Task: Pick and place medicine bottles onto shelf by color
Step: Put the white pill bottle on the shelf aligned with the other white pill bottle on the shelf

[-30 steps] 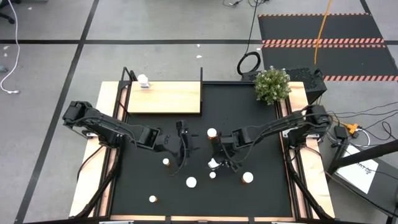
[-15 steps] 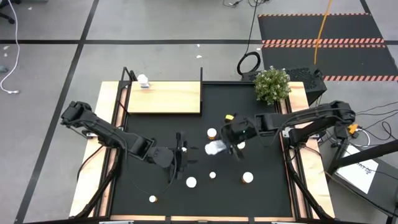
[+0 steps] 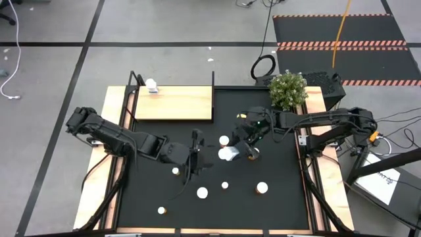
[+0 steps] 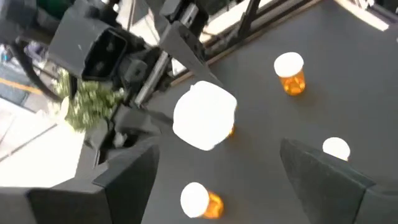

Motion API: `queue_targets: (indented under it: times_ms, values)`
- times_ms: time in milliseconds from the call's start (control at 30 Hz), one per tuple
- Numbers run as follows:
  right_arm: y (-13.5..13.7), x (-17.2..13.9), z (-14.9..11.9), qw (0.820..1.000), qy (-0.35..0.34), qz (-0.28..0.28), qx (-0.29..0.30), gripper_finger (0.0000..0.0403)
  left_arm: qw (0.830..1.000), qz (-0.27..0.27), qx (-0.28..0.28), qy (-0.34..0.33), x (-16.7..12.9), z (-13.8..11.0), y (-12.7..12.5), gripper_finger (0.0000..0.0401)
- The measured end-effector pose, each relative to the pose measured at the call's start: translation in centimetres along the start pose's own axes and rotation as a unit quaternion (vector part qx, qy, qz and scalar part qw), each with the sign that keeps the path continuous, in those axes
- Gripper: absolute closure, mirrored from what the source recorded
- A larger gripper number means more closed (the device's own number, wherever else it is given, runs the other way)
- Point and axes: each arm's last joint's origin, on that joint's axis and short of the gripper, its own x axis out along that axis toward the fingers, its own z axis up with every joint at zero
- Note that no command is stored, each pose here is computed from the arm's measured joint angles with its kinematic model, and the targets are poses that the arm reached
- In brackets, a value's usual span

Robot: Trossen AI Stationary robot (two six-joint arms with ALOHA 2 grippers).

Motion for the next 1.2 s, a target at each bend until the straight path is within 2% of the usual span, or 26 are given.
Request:
queue_targets:
  times_ms: [167, 333, 667, 800, 1067, 1200]
  values:
    - [-0.7, -0.1, -0.1, 1.0, -0.009, 0.001, 0.0, 0.0168, 0.999, 0.0, 0.022, -0.033, 0.4, 0.2, 1.2, 0.0062]
    - [-1.2, 0.5, -0.4, 1.0, -0.007, 0.001, 0.005, 0.0167, 0.999, -0.006, 0.026, -0.026, 1.6, -0.6, 2.1, 0.0061]
    - [-1.7, 1.1, -0.8, 1.0, -0.007, 0.016, 0.003, 0.0167, 0.996, -0.037, 0.083, -0.004, 4.6, -2.0, 1.1, 0.0065]
    - [-1.8, 1.2, -0.7, 1.0, -0.014, 0.019, -0.004, 0.0167, 0.996, -0.033, 0.083, -0.006, 5.1, -2.2, 1.1, 0.0096]
    - [-1.8, 1.3, -0.7, 1.0, -0.011, 0.022, -0.003, 0.0167, 0.995, -0.037, 0.092, -0.014, 5.1, -2.1, 1.2, 0.0193]
    - [-1.8, 1.3, -0.7, 1.0, -0.011, 0.02, -0.004, 0.0167, 0.994, -0.045, 0.094, -0.018, 5.1, -2.1, 1.1, 0.0218]
